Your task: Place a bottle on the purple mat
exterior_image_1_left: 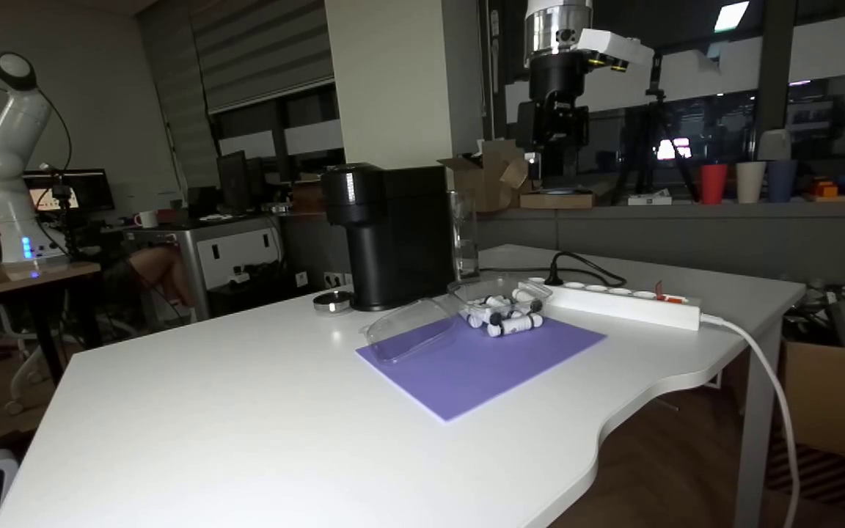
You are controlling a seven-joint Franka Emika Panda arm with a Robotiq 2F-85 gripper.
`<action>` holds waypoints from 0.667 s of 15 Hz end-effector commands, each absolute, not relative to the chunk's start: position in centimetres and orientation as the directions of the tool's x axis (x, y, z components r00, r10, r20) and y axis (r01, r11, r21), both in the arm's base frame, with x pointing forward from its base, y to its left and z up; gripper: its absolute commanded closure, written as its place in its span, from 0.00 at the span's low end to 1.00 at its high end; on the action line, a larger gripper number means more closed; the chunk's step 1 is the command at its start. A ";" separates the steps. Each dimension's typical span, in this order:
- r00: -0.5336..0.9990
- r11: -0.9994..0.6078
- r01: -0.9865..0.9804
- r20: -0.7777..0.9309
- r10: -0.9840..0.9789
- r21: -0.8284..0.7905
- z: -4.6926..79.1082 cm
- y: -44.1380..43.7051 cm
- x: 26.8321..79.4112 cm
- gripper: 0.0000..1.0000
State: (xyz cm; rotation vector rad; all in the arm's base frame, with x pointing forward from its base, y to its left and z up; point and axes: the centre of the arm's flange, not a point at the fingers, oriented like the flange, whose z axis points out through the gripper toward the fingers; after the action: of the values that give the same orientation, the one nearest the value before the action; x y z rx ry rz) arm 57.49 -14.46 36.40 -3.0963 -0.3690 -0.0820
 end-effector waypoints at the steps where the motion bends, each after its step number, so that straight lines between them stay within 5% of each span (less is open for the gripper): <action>1: 0.971 -0.972 0.234 0.055 0.233 -0.016 36.4 -14.5 57.5 0.00; 10: 0.954 -0.976 0.215 0.202 0.219 0.046 36.7 -14.9 61.3 0.00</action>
State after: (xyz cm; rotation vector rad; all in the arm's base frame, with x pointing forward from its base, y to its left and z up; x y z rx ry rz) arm 58.66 -14.53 36.58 -3.1181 -0.3993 -0.2149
